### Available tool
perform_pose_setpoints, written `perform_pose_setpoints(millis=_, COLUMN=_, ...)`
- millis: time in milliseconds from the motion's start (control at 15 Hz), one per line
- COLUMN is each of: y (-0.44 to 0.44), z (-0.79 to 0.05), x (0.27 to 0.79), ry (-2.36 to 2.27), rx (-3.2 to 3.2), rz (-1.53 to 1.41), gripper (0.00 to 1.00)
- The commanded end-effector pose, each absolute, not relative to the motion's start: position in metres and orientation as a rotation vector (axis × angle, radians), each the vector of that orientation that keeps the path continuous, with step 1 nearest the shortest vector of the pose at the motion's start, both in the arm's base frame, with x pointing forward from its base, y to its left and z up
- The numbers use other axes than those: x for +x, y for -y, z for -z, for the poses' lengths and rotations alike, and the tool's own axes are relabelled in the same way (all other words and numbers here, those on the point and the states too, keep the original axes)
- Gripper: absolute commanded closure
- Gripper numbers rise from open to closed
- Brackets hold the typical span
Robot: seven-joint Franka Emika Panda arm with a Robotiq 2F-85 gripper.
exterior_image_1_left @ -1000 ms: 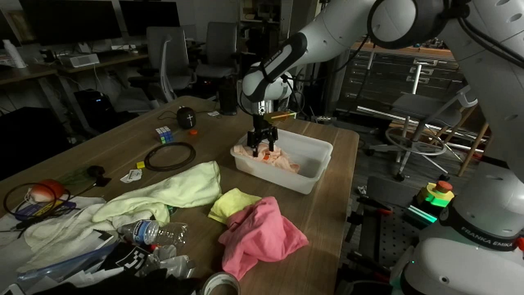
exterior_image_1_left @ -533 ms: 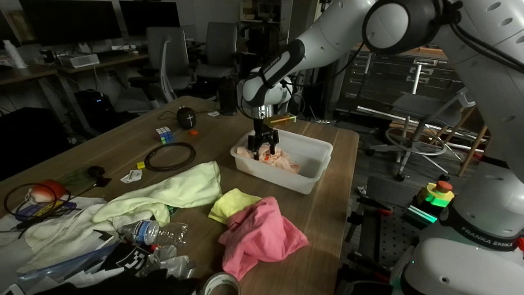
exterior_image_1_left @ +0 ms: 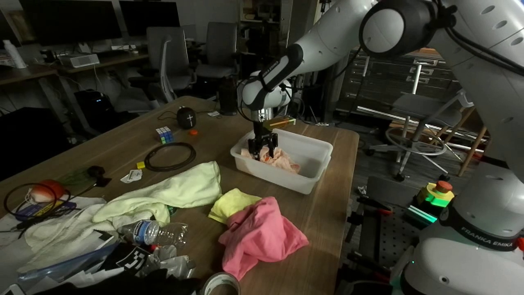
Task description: Remove all the clothes from the bowl and put them on the table
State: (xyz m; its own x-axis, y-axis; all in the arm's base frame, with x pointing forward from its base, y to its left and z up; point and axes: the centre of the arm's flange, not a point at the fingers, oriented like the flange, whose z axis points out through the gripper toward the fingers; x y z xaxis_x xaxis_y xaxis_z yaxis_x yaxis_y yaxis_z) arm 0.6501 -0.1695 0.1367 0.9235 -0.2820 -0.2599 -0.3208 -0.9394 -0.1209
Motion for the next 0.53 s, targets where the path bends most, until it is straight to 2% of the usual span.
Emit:
perform_pose_setpoints(millis=0, y=0.172, z=-0.138, x=0.660, ry=-0.481, rx=-2.937, rz=-0.325, gripper=0.49)
perform_pose_setpoints(millis=333, y=0.172, z=-0.149, x=0.659, ry=-0.479, rx=-2.937, rz=-0.272, gripper=0.87)
perform_pose_setpoints(millis=467, y=0.172, z=-0.155, x=0.659, ry=-0.477, rx=-2.946, rz=-0.240, gripper=0.91)
